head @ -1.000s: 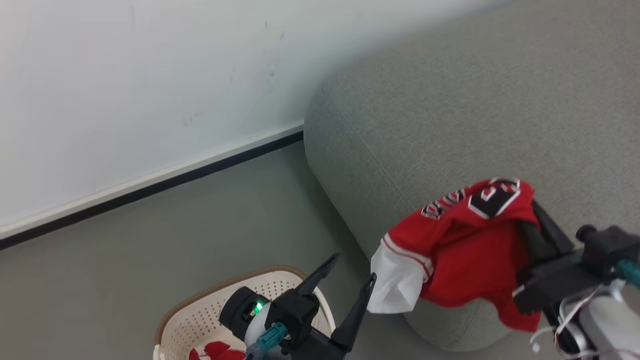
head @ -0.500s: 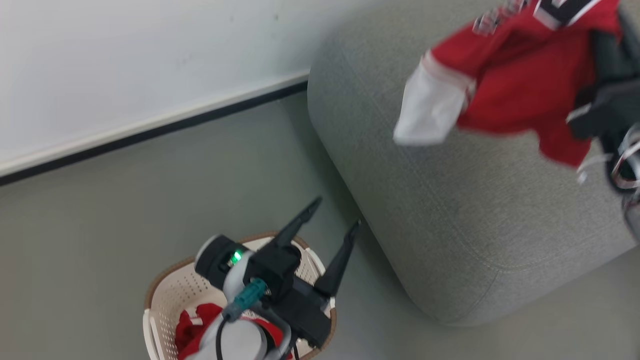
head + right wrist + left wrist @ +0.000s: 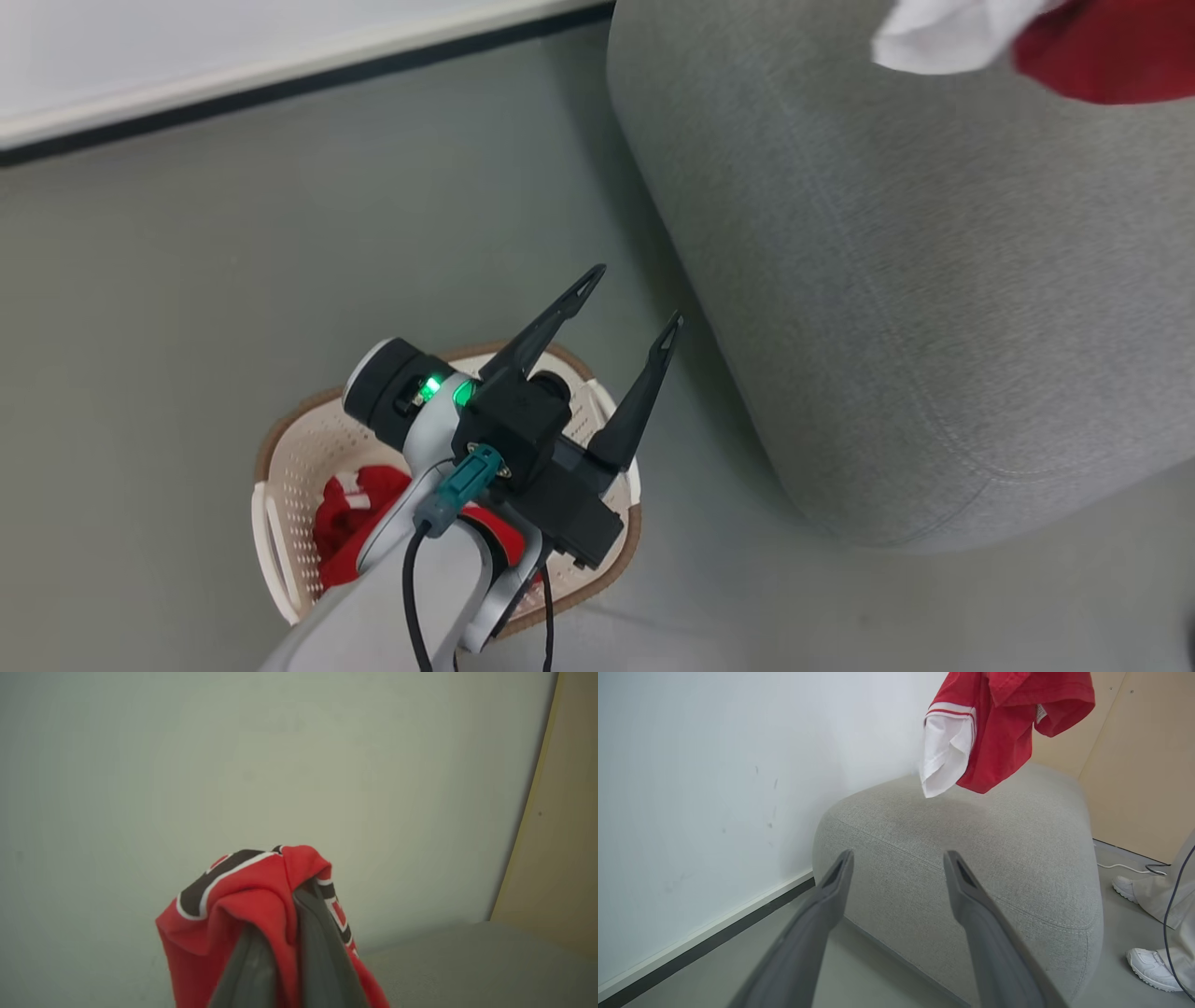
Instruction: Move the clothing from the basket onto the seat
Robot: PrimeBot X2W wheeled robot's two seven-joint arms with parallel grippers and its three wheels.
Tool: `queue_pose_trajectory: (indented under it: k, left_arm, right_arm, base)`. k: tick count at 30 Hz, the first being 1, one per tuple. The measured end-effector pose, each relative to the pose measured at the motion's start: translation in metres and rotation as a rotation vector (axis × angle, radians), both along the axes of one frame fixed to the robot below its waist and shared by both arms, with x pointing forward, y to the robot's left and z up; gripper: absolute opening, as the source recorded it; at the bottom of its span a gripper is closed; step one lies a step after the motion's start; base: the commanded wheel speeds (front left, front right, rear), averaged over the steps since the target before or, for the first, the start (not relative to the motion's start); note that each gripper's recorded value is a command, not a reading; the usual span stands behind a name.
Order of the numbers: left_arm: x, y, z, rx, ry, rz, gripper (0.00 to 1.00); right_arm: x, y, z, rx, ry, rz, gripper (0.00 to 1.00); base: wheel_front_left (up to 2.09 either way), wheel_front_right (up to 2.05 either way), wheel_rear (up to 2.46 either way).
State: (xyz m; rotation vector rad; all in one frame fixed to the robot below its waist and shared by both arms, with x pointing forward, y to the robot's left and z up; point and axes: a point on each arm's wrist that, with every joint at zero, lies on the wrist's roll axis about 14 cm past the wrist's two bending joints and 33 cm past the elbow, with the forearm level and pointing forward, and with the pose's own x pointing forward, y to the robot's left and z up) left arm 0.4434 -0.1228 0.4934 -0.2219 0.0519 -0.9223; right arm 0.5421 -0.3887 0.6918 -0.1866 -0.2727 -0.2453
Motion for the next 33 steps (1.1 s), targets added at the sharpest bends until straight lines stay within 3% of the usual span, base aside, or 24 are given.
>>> queue_pose_trajectory:
  k: [14,22,28,33]
  left_arm:
    - [0.026,0.023,-0.048,0.032,0.078,0.055,1.0]
    - [0.032,0.033,-0.076,0.06,0.133,0.077,1.0]
    - [0.036,0.038,-0.088,0.073,0.149,0.085,1.0]
    - [0.037,0.038,-0.092,0.078,0.153,0.085,1.0]
  right_arm:
    - [0.054,-0.025,-0.09,0.049,0.18,-0.111,0.0]
    - [0.077,-0.004,-0.158,0.101,0.297,-0.096,0.0]
    - [0.078,0.013,-0.21,0.131,0.406,-0.081,0.0]
    - [0.071,0.015,-0.23,0.137,0.455,-0.082,0.0]
  base:
    - [0.0,0.0,0.0]
    - [0.0,0.0,0.0]
    - [0.0,0.0,0.0]
    - [0.0,0.0,0.0]
